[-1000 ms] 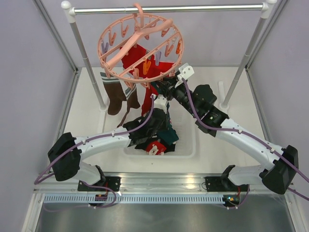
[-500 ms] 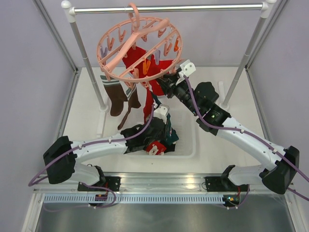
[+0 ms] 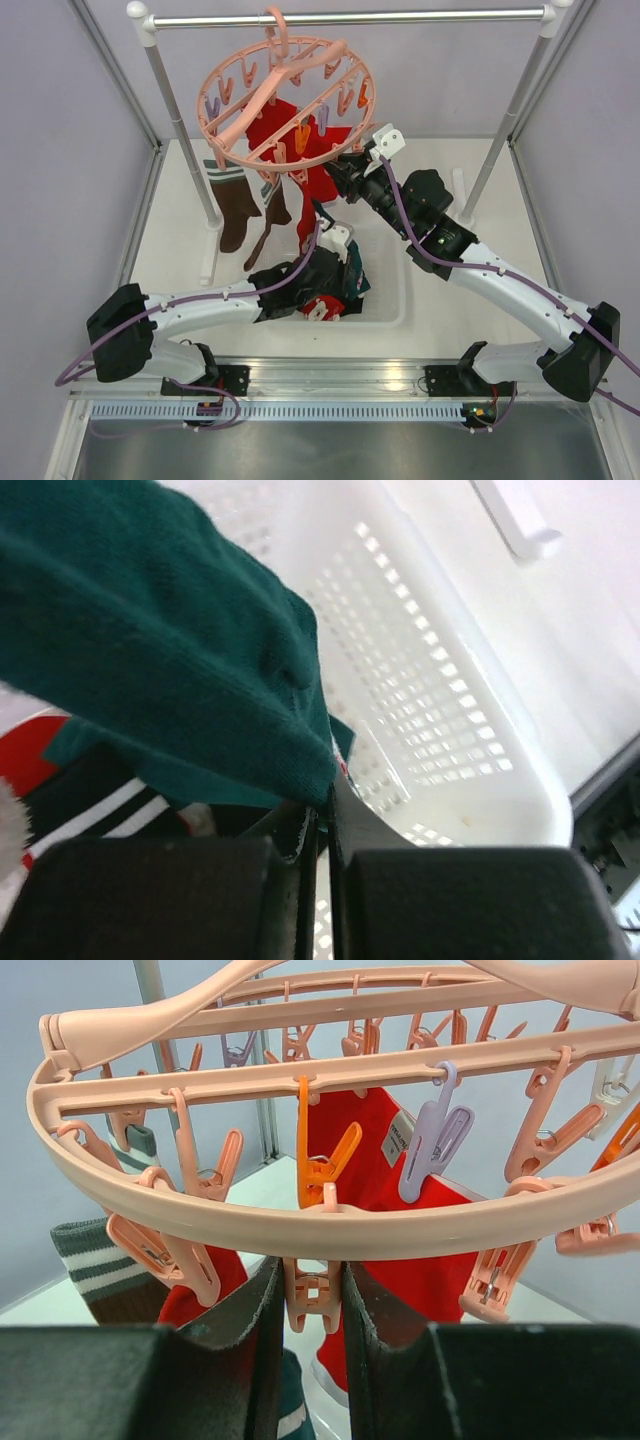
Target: Remove the socks clipped to the hanger
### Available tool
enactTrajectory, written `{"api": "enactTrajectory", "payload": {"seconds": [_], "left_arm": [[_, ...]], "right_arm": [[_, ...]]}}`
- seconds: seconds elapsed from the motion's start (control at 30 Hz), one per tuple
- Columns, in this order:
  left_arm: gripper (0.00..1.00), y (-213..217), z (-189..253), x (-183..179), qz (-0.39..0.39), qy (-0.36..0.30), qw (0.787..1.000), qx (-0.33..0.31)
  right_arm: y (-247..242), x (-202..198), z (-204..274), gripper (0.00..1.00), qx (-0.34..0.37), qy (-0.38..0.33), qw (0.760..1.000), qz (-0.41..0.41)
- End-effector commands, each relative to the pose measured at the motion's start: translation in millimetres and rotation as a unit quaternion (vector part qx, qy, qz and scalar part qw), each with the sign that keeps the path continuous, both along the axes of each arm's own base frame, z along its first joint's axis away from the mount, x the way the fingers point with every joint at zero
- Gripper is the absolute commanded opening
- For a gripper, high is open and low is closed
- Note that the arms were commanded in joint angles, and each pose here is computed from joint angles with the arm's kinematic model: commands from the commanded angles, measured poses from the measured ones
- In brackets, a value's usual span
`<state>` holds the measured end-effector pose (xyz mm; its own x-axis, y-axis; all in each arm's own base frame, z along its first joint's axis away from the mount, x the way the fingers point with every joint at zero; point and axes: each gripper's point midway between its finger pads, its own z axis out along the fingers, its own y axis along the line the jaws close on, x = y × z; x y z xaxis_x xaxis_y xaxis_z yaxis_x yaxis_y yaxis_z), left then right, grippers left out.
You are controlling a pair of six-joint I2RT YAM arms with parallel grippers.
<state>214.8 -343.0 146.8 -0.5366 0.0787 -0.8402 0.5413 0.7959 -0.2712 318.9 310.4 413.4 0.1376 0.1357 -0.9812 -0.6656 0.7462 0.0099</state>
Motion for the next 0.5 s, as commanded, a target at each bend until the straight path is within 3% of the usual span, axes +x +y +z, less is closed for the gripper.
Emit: {"api": "enactTrajectory", "payload": {"seconds": [0.0,0.27,0.37,0.47], "left_arm": [[0.02,-21.2,22.5,-17.3,-0.060,-0.015,0.997,-0.049],[0.04,-33.2,9.0,-26.7,-0.079,-0.006,0.996,-0.044],[0.09,-31.1,0.4,-24.0,-0.065,0.002,0.997,-0.036],[0.25,-25.5,-6.2,-20.3,-0.044,0.005,0.999,-0.030]], "right_arm": [[-0.1,-2.3,24.9,0.12,0.024,-0.021,0.999,0.001],[0.4,-2.1,24.2,0.12,0.023,-0.020,1.000,0.003],[1.6,-2.3,22.0,0.12,0.021,-0.018,1.000,0.005],[1.3,-2.6,22.3,0.12,0.021,-0.018,1.000,0.005]]}}
